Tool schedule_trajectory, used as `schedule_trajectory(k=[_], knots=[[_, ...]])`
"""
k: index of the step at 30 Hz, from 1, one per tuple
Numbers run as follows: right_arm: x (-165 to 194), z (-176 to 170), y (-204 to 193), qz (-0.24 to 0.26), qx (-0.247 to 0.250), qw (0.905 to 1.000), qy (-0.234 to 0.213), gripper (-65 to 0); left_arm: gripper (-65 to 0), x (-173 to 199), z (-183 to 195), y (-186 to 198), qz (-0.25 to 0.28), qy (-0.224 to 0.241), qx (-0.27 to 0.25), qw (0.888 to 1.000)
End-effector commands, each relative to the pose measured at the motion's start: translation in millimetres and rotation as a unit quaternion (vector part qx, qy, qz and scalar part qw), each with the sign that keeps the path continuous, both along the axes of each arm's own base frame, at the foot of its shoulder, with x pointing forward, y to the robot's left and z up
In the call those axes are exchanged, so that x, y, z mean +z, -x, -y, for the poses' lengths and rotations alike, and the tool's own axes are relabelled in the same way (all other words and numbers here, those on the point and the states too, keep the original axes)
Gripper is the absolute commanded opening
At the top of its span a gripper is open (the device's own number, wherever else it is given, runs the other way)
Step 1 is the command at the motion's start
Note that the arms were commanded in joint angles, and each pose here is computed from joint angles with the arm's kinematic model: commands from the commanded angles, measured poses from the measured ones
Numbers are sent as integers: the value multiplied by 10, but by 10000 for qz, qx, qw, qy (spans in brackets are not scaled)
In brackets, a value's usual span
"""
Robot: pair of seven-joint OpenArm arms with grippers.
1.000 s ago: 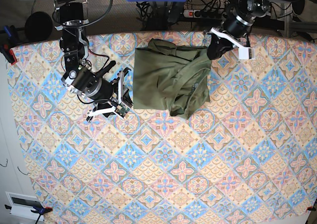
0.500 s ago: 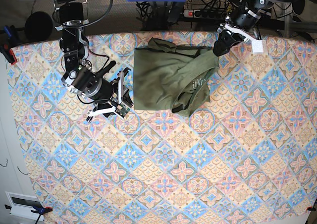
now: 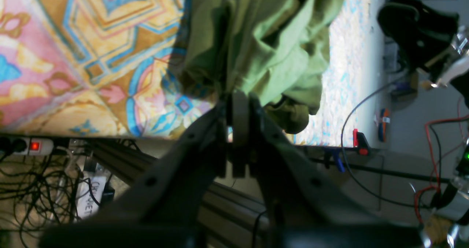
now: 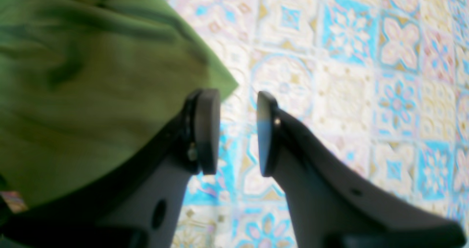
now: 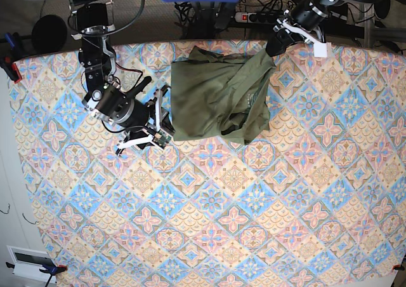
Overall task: Layout the t-shirt on the table in an organized manner, then fold the t-shirt properly
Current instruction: 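Hold the shirt edge with the right gripper and smooth it with the left, then grasp the shirt's side edges with both grippers and pull them flat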
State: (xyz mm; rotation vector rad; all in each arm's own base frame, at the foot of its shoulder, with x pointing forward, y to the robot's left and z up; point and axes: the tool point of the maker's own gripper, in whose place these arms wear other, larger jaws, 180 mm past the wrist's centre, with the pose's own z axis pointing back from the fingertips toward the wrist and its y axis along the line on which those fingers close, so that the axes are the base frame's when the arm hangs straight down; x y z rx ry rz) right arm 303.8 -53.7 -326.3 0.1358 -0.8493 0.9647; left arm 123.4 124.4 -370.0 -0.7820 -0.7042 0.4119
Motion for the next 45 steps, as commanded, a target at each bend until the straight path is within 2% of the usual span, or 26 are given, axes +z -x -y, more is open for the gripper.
schedule_trajectory(k=[1,8,12,16,20,25,30,35,40,45], knots=[[135,-27,-70,213,33,9997,-123,-493,-650,64,-20,-7,109,6,-17,9999],[133,-25,-69,209,31,9997,-117,-493,-650,-80,-69,75,-44,-639,-440,9970],[109,-97,-28,167,148,9997,-113,-492,-522,-167,-23,204,-390,-721,-848,9930],[68,-257,64,96,416,9990,-112,-492,-365,-17,46,159,-196,-777,-1035,9914],[47,-344,116,59,565,9983,-113,-492,-268,175,55,143,40,-931,-1324,9868],[19,-481,201,9,799,9967,-129,-492,-267,383,-105,-16,383,-1148,-1164,9858],[-28,-636,321,-76,1078,9941,-131,-492,-267,625,-240,-326,871,-995,-839,9877],[-70,-767,432,-153,1326,9910,-130,-494,-268,866,-249,-746,1530,-1098,-847,9785],[-220,-921,611,-399,1648,9855,-79,-496,-268,982,-116,-1097,1853,-1144,-1173,9689],[-531,-924,738,-858,1743,9809,95,-497,-268,806,63,-1303,1719,-1506,-1442,9628]])
